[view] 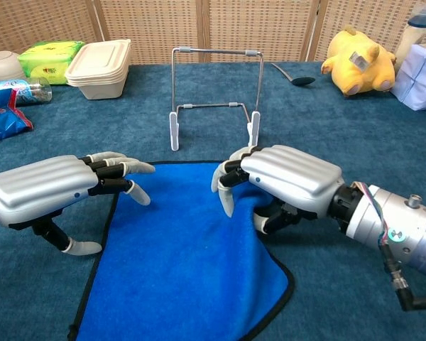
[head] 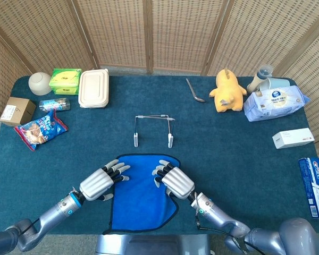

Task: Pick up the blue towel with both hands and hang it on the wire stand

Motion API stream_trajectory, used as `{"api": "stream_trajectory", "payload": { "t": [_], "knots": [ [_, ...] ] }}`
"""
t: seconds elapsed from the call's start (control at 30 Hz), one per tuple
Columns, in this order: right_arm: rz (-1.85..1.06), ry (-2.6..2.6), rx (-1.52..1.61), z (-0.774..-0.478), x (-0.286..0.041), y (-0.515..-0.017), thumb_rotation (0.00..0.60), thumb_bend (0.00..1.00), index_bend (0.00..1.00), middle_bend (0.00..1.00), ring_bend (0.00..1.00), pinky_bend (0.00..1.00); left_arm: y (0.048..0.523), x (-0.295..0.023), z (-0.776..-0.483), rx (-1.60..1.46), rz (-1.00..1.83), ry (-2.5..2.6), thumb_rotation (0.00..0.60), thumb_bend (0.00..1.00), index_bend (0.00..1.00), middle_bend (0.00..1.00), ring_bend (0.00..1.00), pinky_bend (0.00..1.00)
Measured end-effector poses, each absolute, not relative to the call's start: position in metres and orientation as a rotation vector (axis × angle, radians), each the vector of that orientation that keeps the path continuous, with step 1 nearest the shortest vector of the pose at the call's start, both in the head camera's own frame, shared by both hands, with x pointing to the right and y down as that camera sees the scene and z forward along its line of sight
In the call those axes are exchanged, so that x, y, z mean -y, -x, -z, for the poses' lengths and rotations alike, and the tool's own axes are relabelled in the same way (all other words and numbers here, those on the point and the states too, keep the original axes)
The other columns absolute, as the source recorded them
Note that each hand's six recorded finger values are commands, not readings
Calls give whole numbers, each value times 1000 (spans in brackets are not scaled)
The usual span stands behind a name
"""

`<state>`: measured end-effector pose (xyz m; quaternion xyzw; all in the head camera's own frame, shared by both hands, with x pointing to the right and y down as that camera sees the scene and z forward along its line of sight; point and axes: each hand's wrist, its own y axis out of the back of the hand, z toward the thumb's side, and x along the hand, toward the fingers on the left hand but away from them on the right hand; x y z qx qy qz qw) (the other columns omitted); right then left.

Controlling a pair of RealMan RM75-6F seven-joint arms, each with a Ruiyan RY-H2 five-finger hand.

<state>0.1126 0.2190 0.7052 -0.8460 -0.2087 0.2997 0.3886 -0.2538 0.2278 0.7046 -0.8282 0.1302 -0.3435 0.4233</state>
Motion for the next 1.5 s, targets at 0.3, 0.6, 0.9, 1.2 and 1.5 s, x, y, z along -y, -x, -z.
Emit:
{"api": "stream_trajectory", "payload": {
  "t": [0.3, 0.6, 0.9, 1.2, 1.5],
  "knots": [
    [-771, 2152, 530, -707, -219, -113, 600, 480, 669, 321, 236, 172, 248, -229, -709, -334, 859, 2085, 600, 325, 233, 67, 0, 0],
    [-775, 2153, 531, -707, -219, -114, 600, 480, 670, 322, 236, 172, 240, -227, -712, -354, 848, 2087, 600, 331, 233, 77, 0, 0],
    [-783, 2154, 529, -708, -218, -115, 600, 481, 669, 322, 236, 171, 233, -226, -713, -377, 843, 2109, 600, 404, 232, 79, 0, 0],
    [-788, 2155, 537, -708, -216, -115, 600, 480, 667, 323, 236, 172, 229, -224, -714, -400, 839, 2122, 600, 409, 232, 82, 0, 0],
    [-797, 2153, 554, -709, -212, -118, 600, 481, 667, 325, 239, 172, 217, -224, -718, -408, 828, 2141, 600, 497, 237, 85, 0, 0]
  ]
}}
